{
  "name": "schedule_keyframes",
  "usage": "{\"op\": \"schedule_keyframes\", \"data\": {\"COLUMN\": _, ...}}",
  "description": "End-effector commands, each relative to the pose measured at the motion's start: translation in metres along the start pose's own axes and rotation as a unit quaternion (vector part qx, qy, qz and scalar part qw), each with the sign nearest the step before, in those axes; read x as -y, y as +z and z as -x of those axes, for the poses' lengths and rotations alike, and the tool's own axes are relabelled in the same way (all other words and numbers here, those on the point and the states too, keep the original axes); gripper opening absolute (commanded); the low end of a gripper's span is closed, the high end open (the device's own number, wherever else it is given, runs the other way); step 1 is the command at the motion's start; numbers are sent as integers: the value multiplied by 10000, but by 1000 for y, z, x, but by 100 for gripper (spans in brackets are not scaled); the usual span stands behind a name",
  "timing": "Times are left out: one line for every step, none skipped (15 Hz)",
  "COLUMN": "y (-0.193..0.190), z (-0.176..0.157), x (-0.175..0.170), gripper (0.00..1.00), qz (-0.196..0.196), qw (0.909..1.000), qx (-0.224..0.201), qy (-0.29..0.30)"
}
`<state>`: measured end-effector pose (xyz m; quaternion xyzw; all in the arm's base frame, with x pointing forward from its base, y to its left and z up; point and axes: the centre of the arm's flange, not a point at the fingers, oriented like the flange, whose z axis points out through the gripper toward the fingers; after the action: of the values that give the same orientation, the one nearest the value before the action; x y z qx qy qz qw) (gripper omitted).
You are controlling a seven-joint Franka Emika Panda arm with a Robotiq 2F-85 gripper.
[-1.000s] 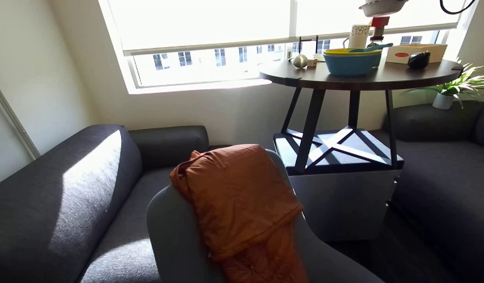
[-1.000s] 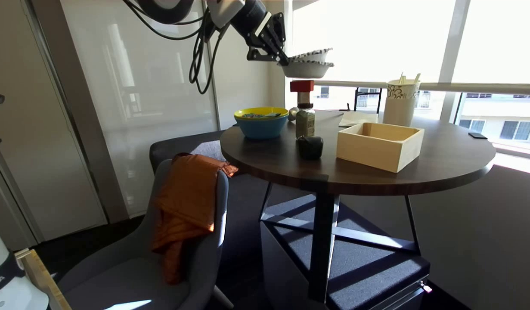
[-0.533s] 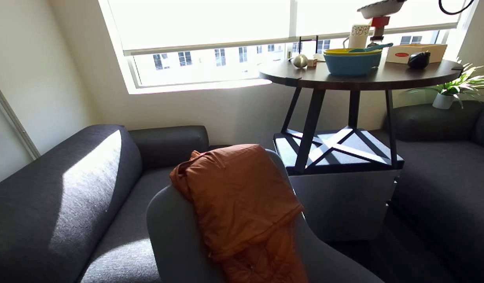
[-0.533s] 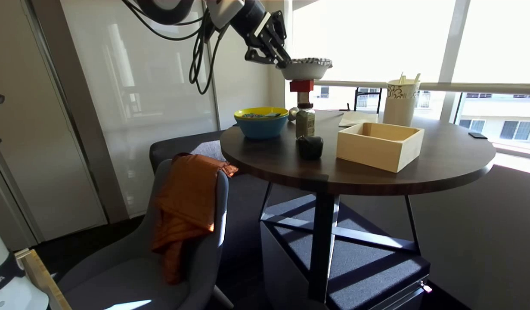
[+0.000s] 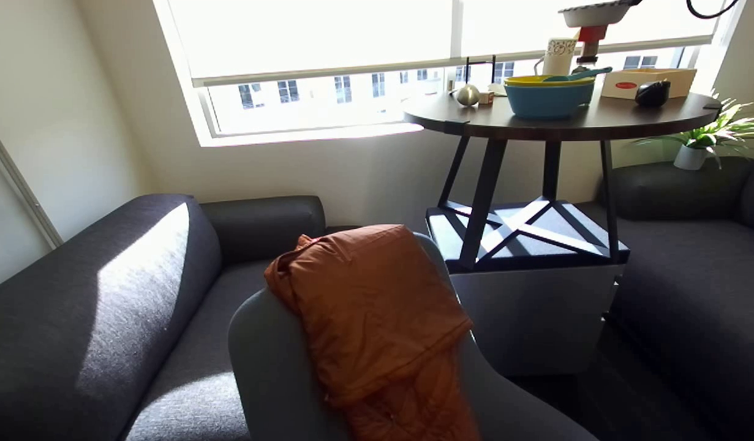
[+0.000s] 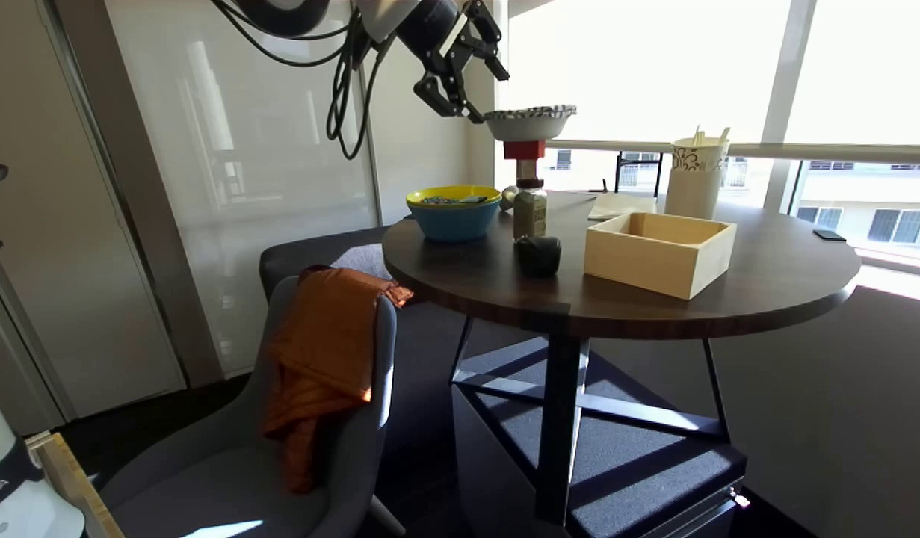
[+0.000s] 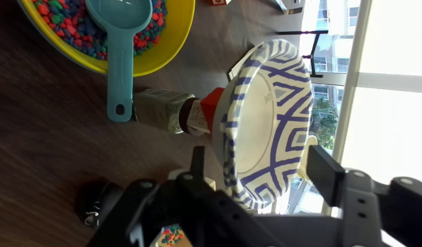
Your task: Pick up the bowl and put it on top of the orange block
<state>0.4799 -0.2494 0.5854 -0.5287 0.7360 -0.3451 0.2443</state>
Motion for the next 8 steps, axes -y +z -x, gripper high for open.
{"op": "schedule_keyframes", "data": {"y": -39, "z": -7, "x": 2, "gripper": 100, "qz": 168, "qw": 9995, "qx": 38, "qy": -270}}
{"op": "schedule_keyframes", "data": {"y": -50, "z": -12, "x": 0, "gripper": 100, "qz": 278, "qw": 9986, "qx": 95, "qy": -433}}
{"op": "schedule_keyframes", "data": {"y": -69, "z": -19, "x": -6, "gripper": 100, "qz": 382, "qw": 9963, "qx": 164, "qy": -753}}
{"op": "schedule_keyframes", "data": {"y": -83, "z": -24, "x": -10, "gripper": 100, "qz": 419, "qw": 9932, "qx": 238, "qy": -1059}}
{"op": "schedule_keyframes", "data": {"y": -103, "z": -31, "x": -17, "gripper": 100, "qz": 363, "qw": 9896, "qx": 416, "qy": -1329}}
{"op": "schedule_keyframes", "data": {"y": -118, "z": -34, "x": -21, "gripper": 100, "qz": 332, "qw": 9856, "qx": 555, "qy": -1562}}
{"op": "schedule_keyframes", "data": {"y": -132, "z": -37, "x": -24, "gripper": 100, "qz": 278, "qw": 9809, "qx": 638, "qy": -1817}}
{"op": "schedule_keyframes", "data": {"y": -139, "z": -37, "x": -28, "gripper": 100, "qz": 256, "qw": 9754, "qx": 780, "qy": -2044}}
